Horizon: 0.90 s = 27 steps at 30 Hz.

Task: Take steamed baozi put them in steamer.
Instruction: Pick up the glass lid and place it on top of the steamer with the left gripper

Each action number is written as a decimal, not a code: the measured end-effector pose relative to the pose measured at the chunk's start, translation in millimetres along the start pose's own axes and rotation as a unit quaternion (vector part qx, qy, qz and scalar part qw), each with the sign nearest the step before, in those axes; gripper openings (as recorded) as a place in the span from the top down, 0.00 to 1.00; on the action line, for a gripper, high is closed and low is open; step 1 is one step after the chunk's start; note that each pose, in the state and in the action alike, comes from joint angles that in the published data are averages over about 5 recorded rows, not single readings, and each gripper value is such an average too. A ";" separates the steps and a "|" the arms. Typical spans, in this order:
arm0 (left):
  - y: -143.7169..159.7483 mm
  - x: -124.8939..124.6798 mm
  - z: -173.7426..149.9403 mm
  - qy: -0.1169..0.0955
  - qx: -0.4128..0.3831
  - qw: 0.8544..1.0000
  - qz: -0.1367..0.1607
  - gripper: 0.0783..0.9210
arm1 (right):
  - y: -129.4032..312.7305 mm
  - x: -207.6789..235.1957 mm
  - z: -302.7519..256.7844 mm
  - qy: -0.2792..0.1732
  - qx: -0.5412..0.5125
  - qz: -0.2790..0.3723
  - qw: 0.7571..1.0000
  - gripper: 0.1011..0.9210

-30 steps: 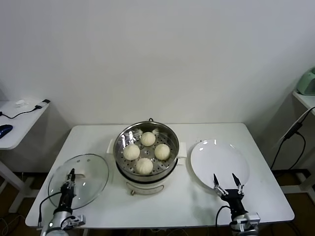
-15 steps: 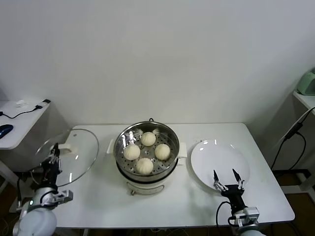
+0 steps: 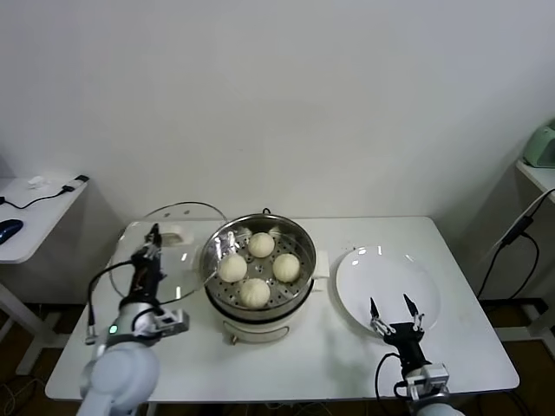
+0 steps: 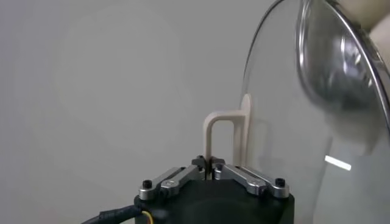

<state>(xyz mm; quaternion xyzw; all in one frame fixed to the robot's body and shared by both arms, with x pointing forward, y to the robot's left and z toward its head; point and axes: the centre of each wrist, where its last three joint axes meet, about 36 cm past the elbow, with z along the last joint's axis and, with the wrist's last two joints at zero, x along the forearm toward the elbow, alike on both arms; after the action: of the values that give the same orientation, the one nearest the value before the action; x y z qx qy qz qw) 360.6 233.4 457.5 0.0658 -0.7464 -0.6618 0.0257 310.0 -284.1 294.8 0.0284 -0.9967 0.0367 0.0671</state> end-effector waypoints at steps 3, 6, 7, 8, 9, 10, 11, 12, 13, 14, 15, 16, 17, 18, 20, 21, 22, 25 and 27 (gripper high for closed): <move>-3.1 3.4 -29.5 -0.011 0.003 1.000 0.005 0.94 | -0.1 1.4 3.2 -0.001 0.001 0.001 1.000 0.12; -7.8 7.1 -57.5 -0.020 0.004 1.000 0.007 0.94 | -0.5 3.7 6.8 -0.002 0.001 0.003 1.000 0.12; -9.8 8.4 -66.4 -0.022 0.004 1.000 0.008 0.94 | -0.5 4.4 7.9 -0.002 0.001 0.004 1.000 0.12; -11.9 9.8 -74.9 -0.023 0.004 1.000 0.010 0.94 | -0.5 5.2 8.8 -0.002 0.001 0.004 1.000 0.12; -13.9 11.1 -83.5 -0.025 0.005 1.000 0.011 0.94 | -0.5 5.9 9.8 -0.003 0.001 0.005 1.000 0.12; -15.9 12.2 -91.8 -0.025 0.005 1.000 0.012 0.94 | -0.6 6.7 10.7 -0.003 0.001 0.006 1.000 0.12; -17.7 13.2 -99.6 -0.026 0.005 1.000 0.012 0.94 | -0.7 7.4 11.6 -0.003 0.000 0.007 1.000 0.12; -19.4 14.0 -107.2 -0.026 0.006 1.000 0.012 0.94 | -0.9 8.1 12.5 -0.003 0.000 0.008 1.000 0.12; -21.1 14.6 -114.6 -0.026 0.007 1.000 0.013 0.94 | -1.1 8.8 13.3 -0.004 0.000 0.009 1.000 0.12; -22.7 14.9 -121.4 -0.025 0.007 1.000 0.013 0.94 | -1.4 9.5 14.1 -0.004 0.000 0.010 1.000 0.12; -24.3 15.0 -128.0 -0.024 0.008 1.000 0.013 0.94 | -1.7 10.2 14.9 -0.004 0.000 0.012 1.000 0.12; -25.8 15.0 -134.3 -0.024 0.008 1.000 0.013 0.94 | -2.1 10.8 15.7 -0.004 -0.001 0.013 1.000 0.12; -27.3 14.9 -140.4 -0.023 0.009 1.000 0.014 0.94 | -2.4 11.5 16.6 -0.005 -0.001 0.014 1.000 0.12; -28.7 14.9 -146.3 -0.023 0.009 1.000 0.014 0.94 | -2.9 12.2 17.5 -0.005 -0.001 0.015 1.000 0.12; -31.4 15.0 -157.3 -0.023 0.011 1.000 0.016 0.94 | -3.9 13.5 19.4 -0.005 -0.002 0.018 1.000 0.12; -32.7 15.2 -162.4 -0.023 0.012 1.000 0.017 0.94 | -4.4 14.1 20.4 -0.005 -0.002 0.019 1.000 0.12; -34.1 15.3 -166.9 -0.024 0.012 0.999 0.018 0.94 | -4.8 14.6 21.3 -0.005 -0.002 0.020 1.000 0.12; -39.0 14.9 -177.3 -0.025 0.010 0.999 0.021 0.94 | -5.8 15.9 23.0 -0.007 -0.004 0.024 1.000 0.12; -42.8 13.6 -181.4 -0.024 0.005 0.999 0.023 0.94 | -6.5 16.4 23.7 -0.008 -0.004 0.026 1.000 0.12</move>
<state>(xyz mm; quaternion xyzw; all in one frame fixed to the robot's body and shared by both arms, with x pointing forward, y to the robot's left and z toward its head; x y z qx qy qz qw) 372.7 48.1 436.7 0.0332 -0.7515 -0.6585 0.0227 291.0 -293.2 274.1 0.0022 -0.9977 0.0343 0.0582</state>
